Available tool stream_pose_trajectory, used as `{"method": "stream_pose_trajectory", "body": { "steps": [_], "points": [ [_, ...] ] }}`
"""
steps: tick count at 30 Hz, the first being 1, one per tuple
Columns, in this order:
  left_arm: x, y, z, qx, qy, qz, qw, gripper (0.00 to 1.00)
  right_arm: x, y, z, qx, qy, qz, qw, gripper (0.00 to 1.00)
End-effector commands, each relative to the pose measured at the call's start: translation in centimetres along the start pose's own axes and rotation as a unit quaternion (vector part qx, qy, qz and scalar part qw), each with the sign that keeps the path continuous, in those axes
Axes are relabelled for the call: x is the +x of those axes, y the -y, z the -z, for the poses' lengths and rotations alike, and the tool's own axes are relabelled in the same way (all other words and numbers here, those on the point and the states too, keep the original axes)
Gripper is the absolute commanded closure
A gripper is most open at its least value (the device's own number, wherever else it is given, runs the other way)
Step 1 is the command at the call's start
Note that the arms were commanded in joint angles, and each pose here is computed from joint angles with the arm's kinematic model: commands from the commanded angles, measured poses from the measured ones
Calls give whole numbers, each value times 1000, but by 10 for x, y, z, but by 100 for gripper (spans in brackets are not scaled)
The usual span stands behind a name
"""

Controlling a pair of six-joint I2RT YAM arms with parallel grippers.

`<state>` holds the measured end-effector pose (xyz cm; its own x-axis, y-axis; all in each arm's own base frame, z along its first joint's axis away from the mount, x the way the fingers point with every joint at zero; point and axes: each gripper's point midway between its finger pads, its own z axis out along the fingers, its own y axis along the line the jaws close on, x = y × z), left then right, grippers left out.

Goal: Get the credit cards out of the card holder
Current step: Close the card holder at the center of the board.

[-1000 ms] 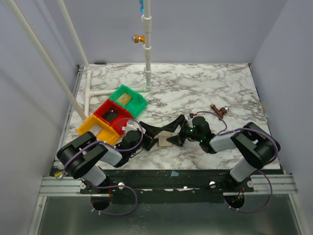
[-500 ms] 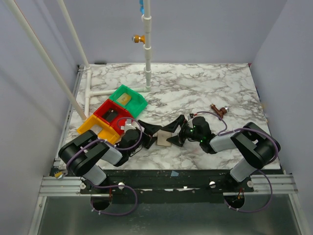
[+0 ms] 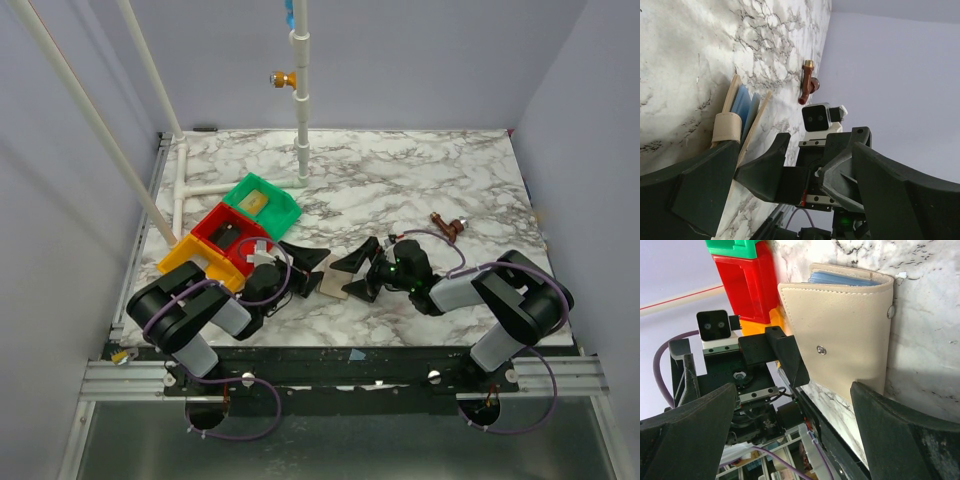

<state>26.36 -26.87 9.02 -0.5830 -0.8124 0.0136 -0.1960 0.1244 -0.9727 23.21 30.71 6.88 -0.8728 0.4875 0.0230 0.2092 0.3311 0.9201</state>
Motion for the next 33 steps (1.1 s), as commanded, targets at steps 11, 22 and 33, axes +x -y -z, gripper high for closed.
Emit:
{"method": "stream_pose_trajectory", "body": {
  "steps": [11, 22, 33],
  "points": [
    [-16, 15, 10, 54, 21, 31, 998, 1, -2, 1, -5, 12, -5, 7, 1000, 0],
    [-19, 13, 12, 62, 12, 40, 997, 1, -3, 1, -7, 16, -9, 9, 1000, 0],
    [-10, 25, 22, 33, -9, -40, 999, 1, -19, -37, 7, -9, 21, 50, 999, 0]
  ]
}}
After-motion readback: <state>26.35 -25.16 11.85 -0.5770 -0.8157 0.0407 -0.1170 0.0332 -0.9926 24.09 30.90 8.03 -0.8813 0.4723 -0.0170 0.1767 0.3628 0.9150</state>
